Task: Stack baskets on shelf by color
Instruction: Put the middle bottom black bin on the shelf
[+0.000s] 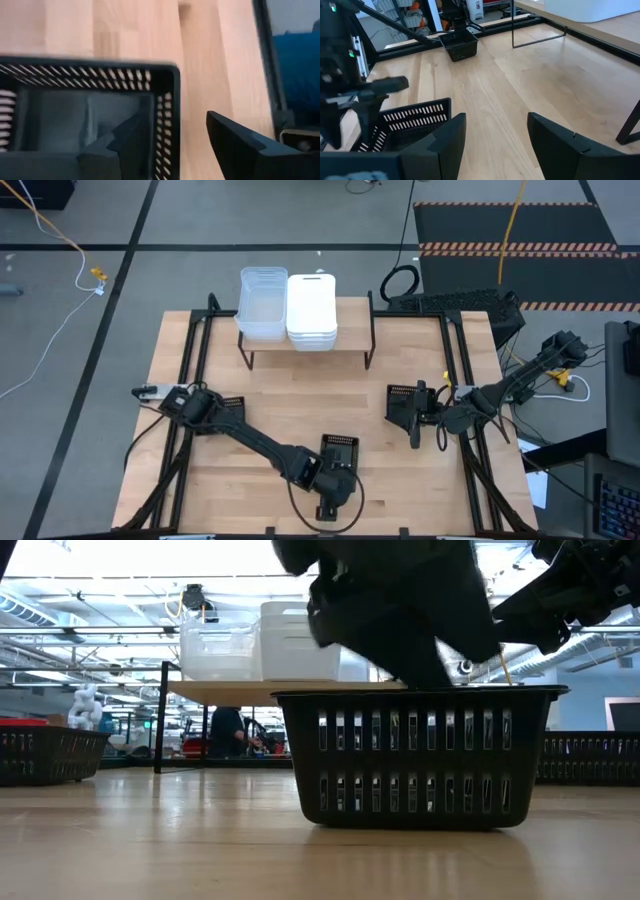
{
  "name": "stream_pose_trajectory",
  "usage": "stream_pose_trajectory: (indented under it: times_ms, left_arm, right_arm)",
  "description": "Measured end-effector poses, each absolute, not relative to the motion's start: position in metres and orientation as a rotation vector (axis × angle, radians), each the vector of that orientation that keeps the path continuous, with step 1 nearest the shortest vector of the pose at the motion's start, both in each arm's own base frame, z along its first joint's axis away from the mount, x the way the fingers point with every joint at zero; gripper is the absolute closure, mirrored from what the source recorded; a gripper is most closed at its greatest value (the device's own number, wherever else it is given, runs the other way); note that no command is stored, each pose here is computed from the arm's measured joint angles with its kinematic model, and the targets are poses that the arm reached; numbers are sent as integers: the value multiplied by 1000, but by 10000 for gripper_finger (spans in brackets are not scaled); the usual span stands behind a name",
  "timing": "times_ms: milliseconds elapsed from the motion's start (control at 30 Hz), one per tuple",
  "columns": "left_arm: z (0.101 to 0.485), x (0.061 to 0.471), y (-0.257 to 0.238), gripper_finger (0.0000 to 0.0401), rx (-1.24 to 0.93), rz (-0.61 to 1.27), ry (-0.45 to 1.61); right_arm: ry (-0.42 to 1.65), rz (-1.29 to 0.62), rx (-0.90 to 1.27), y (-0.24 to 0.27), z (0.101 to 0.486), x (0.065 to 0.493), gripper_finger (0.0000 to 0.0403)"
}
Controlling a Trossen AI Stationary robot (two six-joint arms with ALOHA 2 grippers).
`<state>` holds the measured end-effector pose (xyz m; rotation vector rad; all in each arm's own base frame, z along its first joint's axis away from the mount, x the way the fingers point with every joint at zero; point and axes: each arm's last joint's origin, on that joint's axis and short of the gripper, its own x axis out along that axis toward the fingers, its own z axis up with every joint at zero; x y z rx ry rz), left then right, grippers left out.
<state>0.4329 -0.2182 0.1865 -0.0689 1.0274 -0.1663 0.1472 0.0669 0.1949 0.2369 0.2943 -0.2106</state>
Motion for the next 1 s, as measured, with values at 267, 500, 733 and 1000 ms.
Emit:
stream_pose_trajectory:
  times_ms: [267, 500, 733, 1000]
  left_arm:
    - [173, 431, -210, 277, -65, -119, 1120]
    - [188, 429, -198, 373, 2, -142, 1128]
    - [268, 411, -169, 381, 31, -174, 987]
    - [374, 398, -94, 390, 156, -3, 539]
  right_arm:
    - [293, -211, 240, 67, 195, 147, 197]
    - [291, -211, 241, 67, 195, 147, 197]
    - [287, -210, 243, 67, 196, 147, 197]
    - [279, -215, 245, 67, 196, 148, 197]
